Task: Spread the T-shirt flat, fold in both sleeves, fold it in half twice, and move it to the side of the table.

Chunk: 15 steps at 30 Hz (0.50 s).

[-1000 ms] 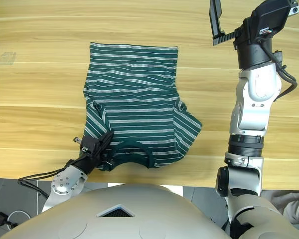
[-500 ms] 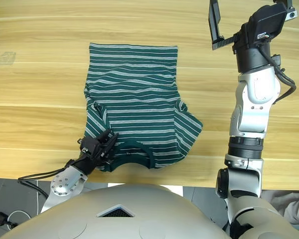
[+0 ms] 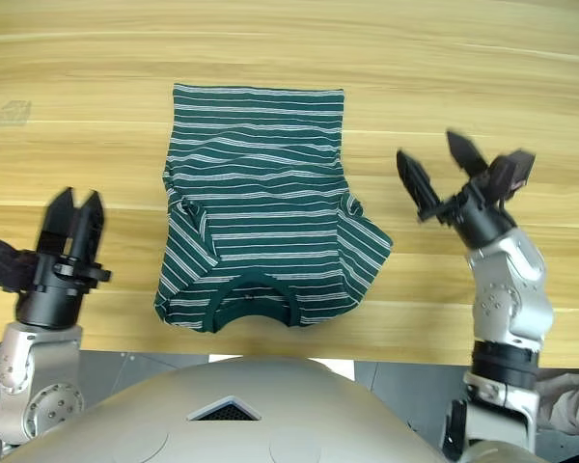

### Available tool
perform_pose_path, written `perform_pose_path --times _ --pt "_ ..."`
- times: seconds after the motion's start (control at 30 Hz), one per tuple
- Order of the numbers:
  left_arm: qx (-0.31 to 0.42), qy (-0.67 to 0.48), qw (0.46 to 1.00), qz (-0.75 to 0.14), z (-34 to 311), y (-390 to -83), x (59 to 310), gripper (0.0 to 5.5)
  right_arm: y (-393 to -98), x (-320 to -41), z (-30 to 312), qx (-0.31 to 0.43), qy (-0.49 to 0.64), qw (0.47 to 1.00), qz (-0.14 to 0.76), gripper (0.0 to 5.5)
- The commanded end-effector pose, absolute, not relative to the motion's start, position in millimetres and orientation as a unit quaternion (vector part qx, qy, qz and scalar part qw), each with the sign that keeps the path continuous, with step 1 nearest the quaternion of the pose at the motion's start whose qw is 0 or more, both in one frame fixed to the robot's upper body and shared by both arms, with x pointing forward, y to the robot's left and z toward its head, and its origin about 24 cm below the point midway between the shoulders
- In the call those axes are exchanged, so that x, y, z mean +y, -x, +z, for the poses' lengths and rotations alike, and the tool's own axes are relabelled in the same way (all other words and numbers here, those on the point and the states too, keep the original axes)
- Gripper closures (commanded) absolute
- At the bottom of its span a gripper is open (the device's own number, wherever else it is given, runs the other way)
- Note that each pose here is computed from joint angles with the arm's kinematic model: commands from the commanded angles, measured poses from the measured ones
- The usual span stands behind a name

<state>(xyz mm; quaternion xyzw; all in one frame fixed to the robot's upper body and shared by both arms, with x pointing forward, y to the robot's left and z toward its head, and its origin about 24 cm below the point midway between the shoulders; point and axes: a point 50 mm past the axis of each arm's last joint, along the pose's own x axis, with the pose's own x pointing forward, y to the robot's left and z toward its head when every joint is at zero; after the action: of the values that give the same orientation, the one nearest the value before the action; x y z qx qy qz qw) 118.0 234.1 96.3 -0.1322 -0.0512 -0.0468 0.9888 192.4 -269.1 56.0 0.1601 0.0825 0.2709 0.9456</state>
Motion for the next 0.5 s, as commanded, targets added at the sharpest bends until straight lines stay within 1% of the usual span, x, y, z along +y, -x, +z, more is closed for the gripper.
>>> perform_pose_path --times 0.03,0.1,0.2,0.33,0.4,0.47,0.5 --pt "-0.038 0.128 0.991 0.014 93 -117 244 3.33 -162 -286 48 0.167 -0.158 0.898 0.376 0.1" --pt "-0.031 0.128 0.991 0.021 90 -114 242 3.33 -160 -291 44 0.186 -0.166 0.884 0.396 0.1" --pt "-0.024 0.128 0.991 0.027 85 -111 242 3.33 -169 -296 38 0.191 -0.169 0.887 0.384 0.1" --pt "-0.017 0.127 0.991 0.025 81 -110 240 3.33 -163 -285 25 0.222 -0.139 0.87 0.418 0.1" --pt "-0.013 0.13 0.991 0.018 79 -111 238 3.33 -166 -283 19 0.227 -0.121 0.875 0.41 0.1" --pt "-0.008 0.132 0.991 0.011 77 -112 235 3.33 -165 -276 15 0.233 -0.109 0.869 0.423 0.1" --pt "-0.006 0.133 0.991 0.01 76 -113 233 3.28 -163 -272 14 0.238 -0.106 0.861 0.436 0.3"
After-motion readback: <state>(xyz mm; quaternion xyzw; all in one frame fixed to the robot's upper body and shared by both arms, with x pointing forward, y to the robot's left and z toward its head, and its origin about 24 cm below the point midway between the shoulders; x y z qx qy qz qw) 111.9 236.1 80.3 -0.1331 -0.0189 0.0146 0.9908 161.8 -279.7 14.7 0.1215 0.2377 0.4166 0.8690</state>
